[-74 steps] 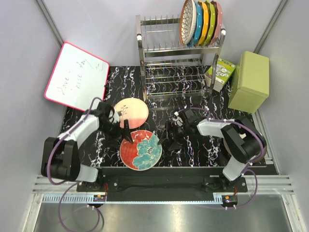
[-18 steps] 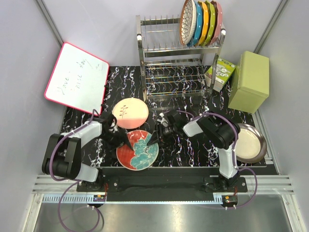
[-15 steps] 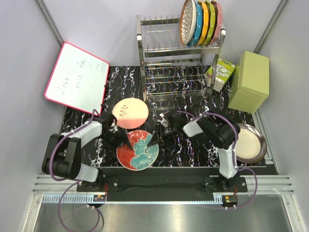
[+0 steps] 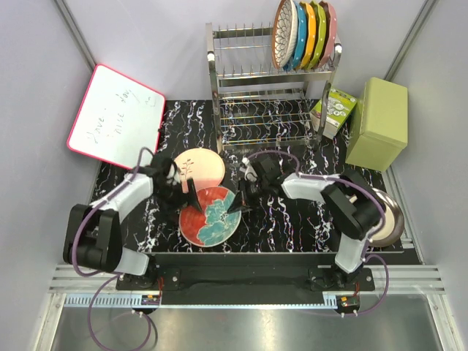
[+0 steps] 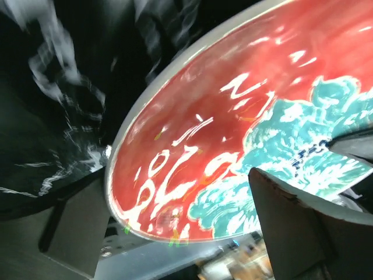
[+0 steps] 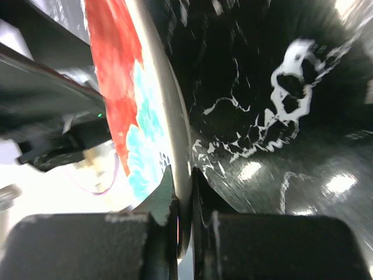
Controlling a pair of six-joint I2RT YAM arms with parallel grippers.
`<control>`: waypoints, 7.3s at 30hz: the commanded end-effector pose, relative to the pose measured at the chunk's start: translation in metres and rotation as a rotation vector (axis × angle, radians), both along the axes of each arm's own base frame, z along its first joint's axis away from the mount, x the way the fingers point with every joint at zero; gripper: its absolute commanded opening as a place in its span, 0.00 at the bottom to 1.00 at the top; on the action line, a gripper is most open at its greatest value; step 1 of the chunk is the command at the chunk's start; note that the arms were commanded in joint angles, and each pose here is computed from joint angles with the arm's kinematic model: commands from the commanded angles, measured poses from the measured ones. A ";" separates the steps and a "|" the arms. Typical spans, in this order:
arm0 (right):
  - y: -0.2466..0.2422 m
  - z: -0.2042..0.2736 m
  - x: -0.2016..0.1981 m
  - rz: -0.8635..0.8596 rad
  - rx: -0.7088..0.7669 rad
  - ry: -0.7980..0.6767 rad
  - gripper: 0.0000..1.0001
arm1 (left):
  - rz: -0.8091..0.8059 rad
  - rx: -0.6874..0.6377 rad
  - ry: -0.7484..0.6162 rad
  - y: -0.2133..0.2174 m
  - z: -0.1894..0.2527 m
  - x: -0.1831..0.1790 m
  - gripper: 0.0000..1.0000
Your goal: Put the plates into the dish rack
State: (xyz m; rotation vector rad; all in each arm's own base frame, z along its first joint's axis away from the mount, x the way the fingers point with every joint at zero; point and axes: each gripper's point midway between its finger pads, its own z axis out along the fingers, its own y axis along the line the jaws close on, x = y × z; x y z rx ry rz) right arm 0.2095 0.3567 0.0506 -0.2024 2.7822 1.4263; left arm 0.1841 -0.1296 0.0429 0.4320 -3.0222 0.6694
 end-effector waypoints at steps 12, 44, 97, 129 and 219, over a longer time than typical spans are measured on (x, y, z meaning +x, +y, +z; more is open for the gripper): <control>-0.096 0.259 0.077 0.024 -0.303 -1.036 0.00 | 0.091 0.547 -1.170 0.121 0.310 0.170 0.99; -0.196 0.625 0.194 -1.645 -0.464 -1.830 0.00 | 0.605 0.793 -1.098 0.176 0.237 0.146 0.99; -0.176 0.503 0.298 -1.301 -0.751 -1.582 0.00 | 0.510 0.691 -1.024 0.151 0.175 0.153 0.99; -0.187 0.492 0.315 -1.302 -0.798 -1.582 0.33 | 0.440 0.631 -0.993 0.135 0.166 0.165 0.99; -0.192 0.179 0.060 -0.326 -0.476 -0.816 1.00 | -0.258 0.199 -0.419 0.005 0.014 0.126 0.42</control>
